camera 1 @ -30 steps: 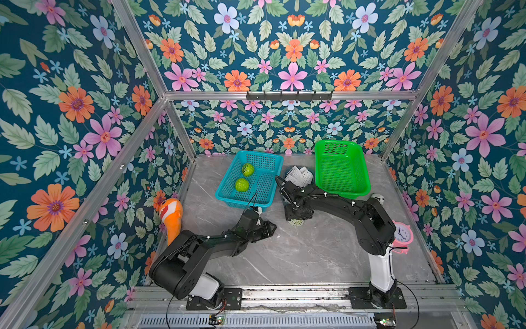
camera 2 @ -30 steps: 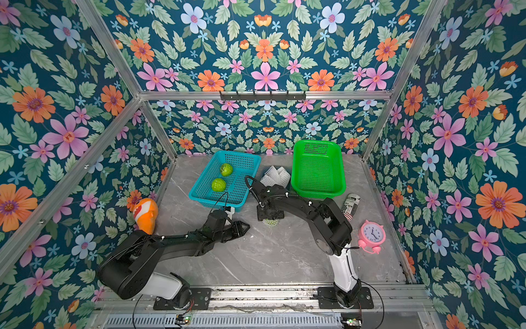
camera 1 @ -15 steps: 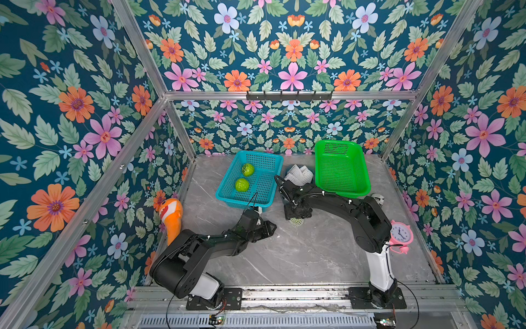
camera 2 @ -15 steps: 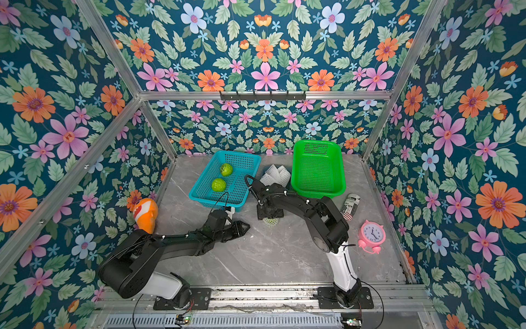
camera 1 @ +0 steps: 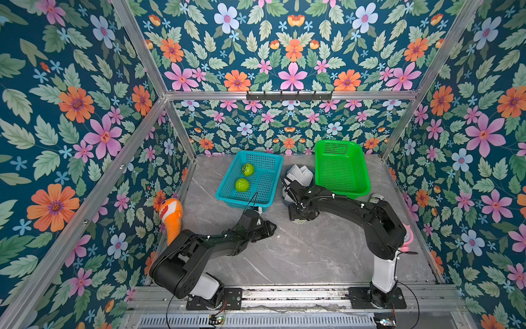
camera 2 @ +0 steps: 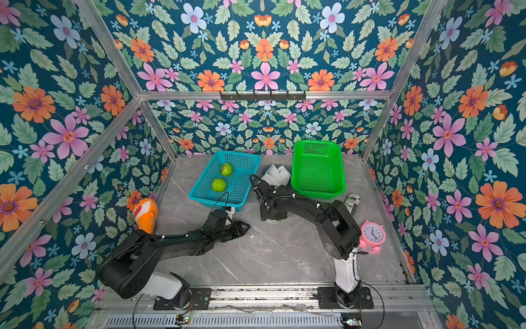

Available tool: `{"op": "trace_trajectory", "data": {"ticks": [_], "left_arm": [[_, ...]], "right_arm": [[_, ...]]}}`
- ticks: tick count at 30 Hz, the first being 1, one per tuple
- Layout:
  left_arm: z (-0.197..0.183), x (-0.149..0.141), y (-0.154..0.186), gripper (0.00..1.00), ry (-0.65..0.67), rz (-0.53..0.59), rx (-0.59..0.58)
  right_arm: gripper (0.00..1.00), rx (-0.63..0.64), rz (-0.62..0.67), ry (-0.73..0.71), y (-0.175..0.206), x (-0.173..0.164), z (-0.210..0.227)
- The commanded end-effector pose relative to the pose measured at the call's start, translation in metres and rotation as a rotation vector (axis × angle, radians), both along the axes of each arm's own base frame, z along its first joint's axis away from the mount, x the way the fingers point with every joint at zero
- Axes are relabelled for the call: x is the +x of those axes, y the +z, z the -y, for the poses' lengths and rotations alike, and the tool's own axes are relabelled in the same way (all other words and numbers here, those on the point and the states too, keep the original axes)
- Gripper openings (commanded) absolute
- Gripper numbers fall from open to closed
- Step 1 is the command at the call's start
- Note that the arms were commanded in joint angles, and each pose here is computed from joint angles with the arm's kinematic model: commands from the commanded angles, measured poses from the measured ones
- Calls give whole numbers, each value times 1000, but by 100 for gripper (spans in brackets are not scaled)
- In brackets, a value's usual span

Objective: Sleeve custard apples in foam nets
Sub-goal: Pick up the custard apple from the center of the board.

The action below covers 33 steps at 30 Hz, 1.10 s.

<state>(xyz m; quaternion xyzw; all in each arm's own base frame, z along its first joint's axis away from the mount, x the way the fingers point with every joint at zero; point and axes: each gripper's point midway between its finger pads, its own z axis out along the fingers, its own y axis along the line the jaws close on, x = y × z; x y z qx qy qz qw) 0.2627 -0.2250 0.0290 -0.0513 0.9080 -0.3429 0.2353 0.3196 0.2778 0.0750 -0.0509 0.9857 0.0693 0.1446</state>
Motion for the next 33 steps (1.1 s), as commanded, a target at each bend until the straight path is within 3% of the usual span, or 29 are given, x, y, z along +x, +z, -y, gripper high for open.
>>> {"op": "trace_trajectory", "data": {"ticks": [1, 7, 17, 25, 33], "left_arm": [[-17, -18, -25, 49, 13, -106, 98], [-14, -13, -11, 49, 16, -82, 76], [-7, -9, 29, 49, 10, -19, 33], [3, -4, 84, 50, -3, 86, -46], [10, 5, 138, 51, -20, 192, -99]], "right_arm": [[66, 89, 39, -17, 18, -2, -6], [66, 236, 104, -36, 41, -7, -4], [66, 599, 269, -38, 125, -13, 10], [66, 868, 385, 18, 200, -27, 28], [66, 1023, 415, 59, 234, -38, 38]]}}
